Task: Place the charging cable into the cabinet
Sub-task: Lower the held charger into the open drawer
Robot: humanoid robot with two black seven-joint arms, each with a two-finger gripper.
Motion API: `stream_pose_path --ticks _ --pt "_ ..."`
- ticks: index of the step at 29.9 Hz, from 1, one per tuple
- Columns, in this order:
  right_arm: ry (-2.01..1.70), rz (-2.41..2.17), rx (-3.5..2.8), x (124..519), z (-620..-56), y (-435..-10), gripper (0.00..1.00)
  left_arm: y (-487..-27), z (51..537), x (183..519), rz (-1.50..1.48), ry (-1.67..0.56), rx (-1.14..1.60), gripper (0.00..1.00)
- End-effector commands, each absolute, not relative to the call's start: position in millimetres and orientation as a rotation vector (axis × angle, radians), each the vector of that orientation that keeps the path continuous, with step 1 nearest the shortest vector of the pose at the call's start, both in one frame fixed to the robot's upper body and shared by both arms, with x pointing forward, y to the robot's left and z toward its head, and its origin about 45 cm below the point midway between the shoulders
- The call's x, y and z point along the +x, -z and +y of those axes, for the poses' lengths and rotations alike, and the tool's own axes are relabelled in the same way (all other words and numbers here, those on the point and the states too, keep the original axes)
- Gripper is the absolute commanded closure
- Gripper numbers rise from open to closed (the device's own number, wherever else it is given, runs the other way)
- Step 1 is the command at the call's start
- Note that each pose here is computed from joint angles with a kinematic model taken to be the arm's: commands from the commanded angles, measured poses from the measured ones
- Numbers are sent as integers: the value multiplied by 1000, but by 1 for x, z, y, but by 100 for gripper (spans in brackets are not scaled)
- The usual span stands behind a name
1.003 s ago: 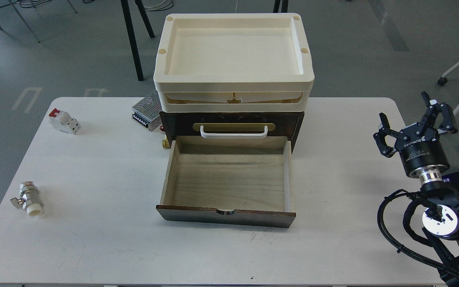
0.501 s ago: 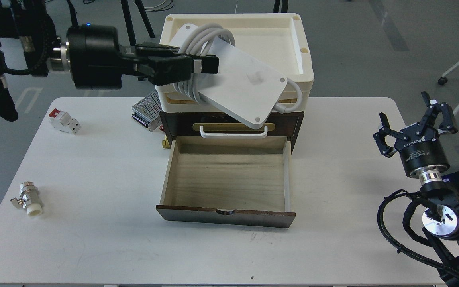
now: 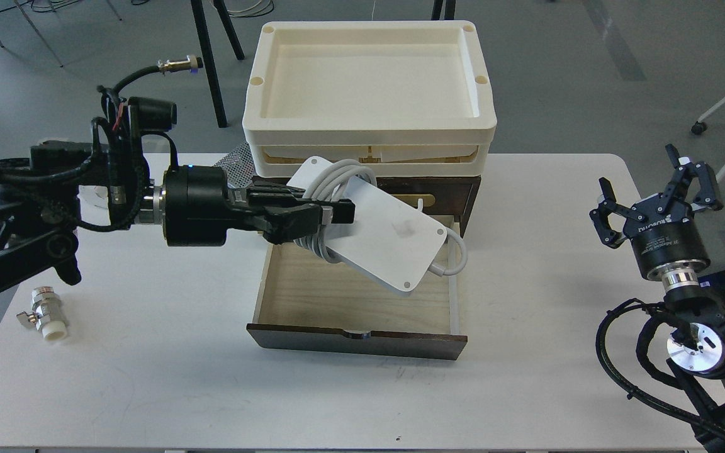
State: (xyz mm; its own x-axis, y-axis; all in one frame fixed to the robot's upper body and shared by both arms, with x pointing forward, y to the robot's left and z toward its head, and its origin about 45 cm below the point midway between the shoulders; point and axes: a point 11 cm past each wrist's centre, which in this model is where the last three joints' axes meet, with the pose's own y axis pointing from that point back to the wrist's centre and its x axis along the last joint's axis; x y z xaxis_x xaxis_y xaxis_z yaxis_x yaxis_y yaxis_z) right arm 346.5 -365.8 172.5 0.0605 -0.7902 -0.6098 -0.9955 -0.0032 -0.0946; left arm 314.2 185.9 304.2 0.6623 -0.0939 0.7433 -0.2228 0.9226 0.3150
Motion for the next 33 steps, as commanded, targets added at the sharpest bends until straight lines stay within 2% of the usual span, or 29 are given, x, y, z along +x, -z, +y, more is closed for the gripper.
stream_pose_path --ticks 1,12,20,33 --pt "-533 1777 -1842 347 -366 -173 0 -276 187 306 -827 -103 397 97" --pt "-534 1778 -1842 346 -366 -172 1 -223 185 304 -735 -219 377 96" --pt "-536 1778 -1843 346 -366 -172 0 -191 189 289 -668 -258 385 96" --pt "-534 1778 -1842 346 -366 -172 0 -159 174 308 -637 -335 398 96"
